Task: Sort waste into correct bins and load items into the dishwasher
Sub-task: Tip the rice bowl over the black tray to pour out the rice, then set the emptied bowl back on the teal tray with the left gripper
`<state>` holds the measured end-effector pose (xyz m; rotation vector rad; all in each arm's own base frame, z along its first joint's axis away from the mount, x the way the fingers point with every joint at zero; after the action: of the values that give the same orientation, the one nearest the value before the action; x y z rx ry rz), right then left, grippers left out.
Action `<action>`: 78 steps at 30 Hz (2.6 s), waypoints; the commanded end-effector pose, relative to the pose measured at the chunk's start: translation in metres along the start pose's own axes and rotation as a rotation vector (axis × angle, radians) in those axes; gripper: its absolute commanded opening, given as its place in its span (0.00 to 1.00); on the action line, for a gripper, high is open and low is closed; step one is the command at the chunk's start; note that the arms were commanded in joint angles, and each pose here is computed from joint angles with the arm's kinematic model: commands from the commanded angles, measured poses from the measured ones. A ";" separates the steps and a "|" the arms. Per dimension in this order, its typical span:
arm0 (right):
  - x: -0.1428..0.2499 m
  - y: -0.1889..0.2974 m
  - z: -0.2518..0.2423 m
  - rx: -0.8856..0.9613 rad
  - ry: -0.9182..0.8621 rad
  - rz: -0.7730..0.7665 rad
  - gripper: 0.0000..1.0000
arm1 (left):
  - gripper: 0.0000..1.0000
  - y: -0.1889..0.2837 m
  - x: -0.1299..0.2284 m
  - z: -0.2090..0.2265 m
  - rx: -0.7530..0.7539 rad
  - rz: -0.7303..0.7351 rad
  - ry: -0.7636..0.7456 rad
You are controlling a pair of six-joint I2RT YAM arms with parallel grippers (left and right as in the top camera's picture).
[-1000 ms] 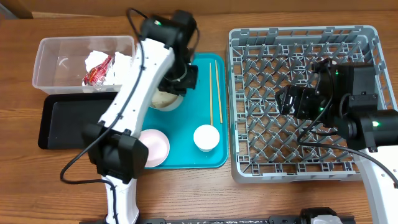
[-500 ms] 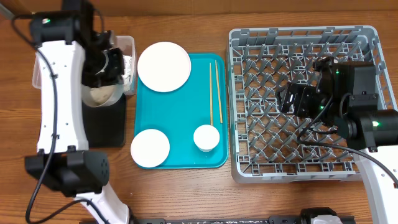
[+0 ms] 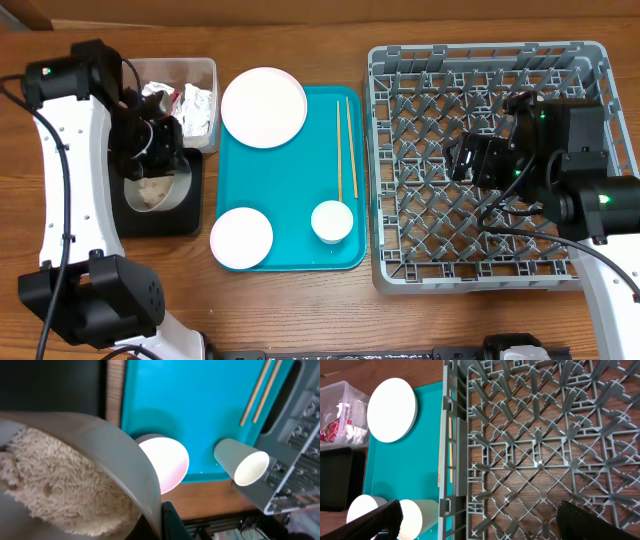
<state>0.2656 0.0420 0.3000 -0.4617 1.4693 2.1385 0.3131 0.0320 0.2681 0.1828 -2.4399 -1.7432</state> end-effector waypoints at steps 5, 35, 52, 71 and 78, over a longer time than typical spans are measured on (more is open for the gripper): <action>-0.005 0.003 0.002 -0.010 -0.005 -0.013 1.00 | 0.04 -0.022 0.005 0.017 0.204 -0.008 -0.063; 0.000 -0.023 -0.007 0.028 -0.029 0.097 1.00 | 0.04 -0.086 -0.029 0.143 1.243 -0.478 0.327; 0.000 -0.023 -0.007 0.029 -0.030 0.100 1.00 | 0.04 -0.079 -0.023 0.162 1.342 -0.281 0.701; 0.003 -0.023 -0.008 0.033 -0.035 0.115 1.00 | 0.04 -0.015 -0.042 0.140 0.892 -0.454 0.378; 0.003 -0.023 -0.008 0.034 -0.035 0.116 1.00 | 0.04 0.042 -0.042 0.065 0.468 -0.496 0.143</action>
<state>0.2741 0.0425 0.2705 -0.3091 1.5609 2.2088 0.3383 0.1429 0.2487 1.0352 -2.7958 -0.7385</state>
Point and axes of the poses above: each gripper's point midway between its finger pads, its own y axis back along the fingers, its own z axis along the line the jaws close on, x = y × z, the point moved 7 cm from there along y, back along the fingers, and after that the axes turned 1 degree about -y, right-handed, at the moved point
